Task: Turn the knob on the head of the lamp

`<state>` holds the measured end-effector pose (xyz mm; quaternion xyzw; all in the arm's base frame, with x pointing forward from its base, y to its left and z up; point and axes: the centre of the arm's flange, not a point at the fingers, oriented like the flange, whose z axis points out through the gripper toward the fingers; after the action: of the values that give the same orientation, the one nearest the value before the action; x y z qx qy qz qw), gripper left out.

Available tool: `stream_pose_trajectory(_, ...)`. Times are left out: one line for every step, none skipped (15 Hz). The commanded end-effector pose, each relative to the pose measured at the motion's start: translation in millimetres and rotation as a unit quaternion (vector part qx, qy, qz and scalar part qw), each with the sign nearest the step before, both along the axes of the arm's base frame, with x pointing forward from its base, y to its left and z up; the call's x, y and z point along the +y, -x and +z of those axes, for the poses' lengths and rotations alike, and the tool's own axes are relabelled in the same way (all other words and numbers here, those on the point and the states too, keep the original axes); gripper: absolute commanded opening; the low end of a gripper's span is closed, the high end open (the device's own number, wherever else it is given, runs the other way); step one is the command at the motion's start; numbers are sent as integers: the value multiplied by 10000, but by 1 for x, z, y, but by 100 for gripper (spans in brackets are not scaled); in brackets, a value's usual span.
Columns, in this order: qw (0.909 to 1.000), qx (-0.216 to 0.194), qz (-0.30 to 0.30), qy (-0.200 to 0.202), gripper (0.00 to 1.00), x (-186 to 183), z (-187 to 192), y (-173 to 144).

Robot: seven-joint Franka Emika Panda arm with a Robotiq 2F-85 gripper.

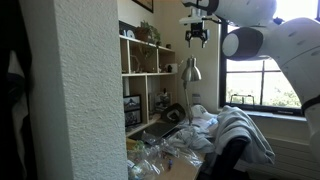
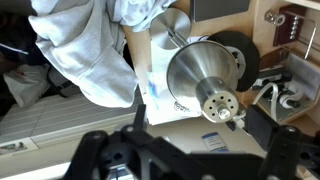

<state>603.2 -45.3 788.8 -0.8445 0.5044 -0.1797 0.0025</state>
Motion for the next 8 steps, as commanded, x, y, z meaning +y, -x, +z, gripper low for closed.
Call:
stream_pose_trajectory(9947, 302, 926, 343, 100, 10, -8, 46)
stream_pose_trajectory(9912, 389, 1194, 424, 100, 13, -9, 53)
stream_pose_trajectory(9868, 485, 1460, 506, 100, 14, -12, 58)
stream_pose_trajectory(9817, 574, 1722, 584, 100, 17, -14, 64)
stream_pose_trajectory(9755, 664, 2003, 627, 100, 18, -16, 68)
stream_pose_trajectory(9684, 760, 2270, 700, 100, 22, -19, 75)
stream_pose_trajectory(9607, 846, 2542, 734, 100, 24, -22, 78)
stream_pose_trajectory(9519, 934, 2813, 783, 100, 26, -25, 83)
